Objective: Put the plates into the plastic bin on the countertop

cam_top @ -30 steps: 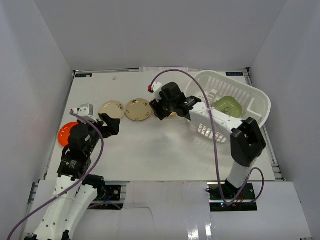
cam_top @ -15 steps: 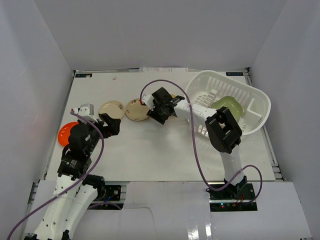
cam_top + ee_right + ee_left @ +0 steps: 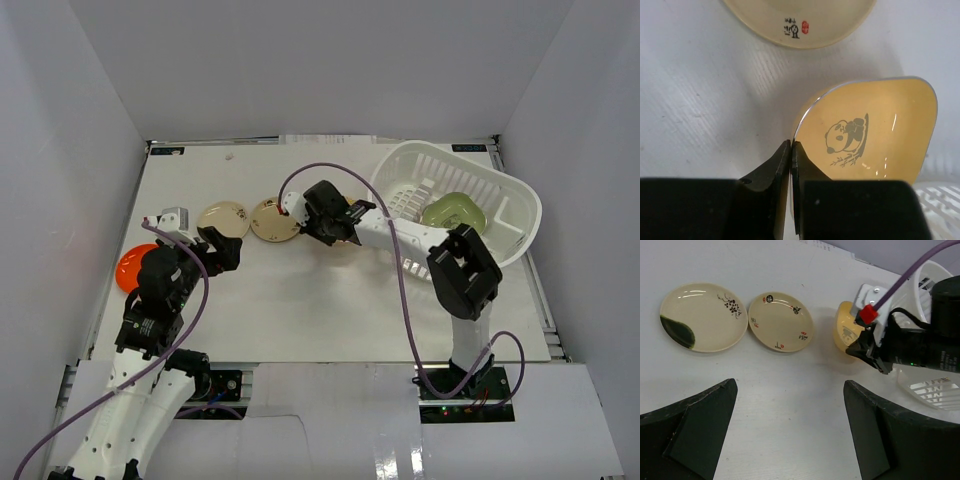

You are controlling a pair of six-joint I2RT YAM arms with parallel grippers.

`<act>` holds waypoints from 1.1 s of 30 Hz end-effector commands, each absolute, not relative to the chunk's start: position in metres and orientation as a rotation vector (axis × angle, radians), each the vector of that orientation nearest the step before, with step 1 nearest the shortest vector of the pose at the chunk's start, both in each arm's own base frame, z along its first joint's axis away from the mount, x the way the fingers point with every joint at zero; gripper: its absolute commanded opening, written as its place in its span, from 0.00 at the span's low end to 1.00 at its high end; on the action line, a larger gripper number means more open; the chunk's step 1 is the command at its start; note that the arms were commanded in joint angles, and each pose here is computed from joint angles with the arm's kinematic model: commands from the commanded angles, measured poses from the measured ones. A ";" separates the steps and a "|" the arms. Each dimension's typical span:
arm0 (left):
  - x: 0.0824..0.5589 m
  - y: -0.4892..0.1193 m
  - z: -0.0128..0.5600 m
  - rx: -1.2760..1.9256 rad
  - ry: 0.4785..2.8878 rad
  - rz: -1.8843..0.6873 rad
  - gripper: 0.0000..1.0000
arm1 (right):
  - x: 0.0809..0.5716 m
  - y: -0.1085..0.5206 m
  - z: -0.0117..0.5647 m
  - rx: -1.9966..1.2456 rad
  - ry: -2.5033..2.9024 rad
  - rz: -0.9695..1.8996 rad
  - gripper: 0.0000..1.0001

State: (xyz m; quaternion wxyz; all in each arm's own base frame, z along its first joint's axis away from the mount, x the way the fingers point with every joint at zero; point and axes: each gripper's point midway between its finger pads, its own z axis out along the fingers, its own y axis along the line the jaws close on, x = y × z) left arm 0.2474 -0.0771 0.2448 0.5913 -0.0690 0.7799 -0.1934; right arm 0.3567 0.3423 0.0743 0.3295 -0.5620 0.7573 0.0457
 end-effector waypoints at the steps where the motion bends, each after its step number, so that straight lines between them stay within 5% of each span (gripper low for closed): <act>1: 0.248 -0.077 0.248 -0.153 1.806 -0.449 0.98 | 0.354 0.370 0.197 -1.283 1.706 0.136 0.08; 7: 0.246 -0.076 0.251 -0.157 1.791 -0.447 0.98 | 0.331 0.344 0.332 -0.942 1.469 0.212 0.08; 10: 0.244 -0.075 0.254 -0.157 1.780 -0.448 0.98 | 0.344 0.291 0.348 -0.754 1.517 0.060 0.08; 14: 0.243 -0.076 0.256 -0.151 1.770 -0.455 0.98 | 0.388 0.174 0.315 -0.396 1.712 -0.263 0.08; 20: 0.241 -0.078 0.256 -0.143 1.770 -0.467 0.98 | 0.409 0.072 0.227 -0.113 2.009 -0.288 0.08; 29: 0.242 -0.078 0.256 -0.139 1.772 -0.468 0.98 | 0.418 0.052 0.144 -0.098 2.254 -0.334 0.08; 33: 0.242 -0.079 0.254 -0.137 1.779 -0.466 0.98 | 0.415 0.064 0.141 -0.119 2.282 -0.255 0.27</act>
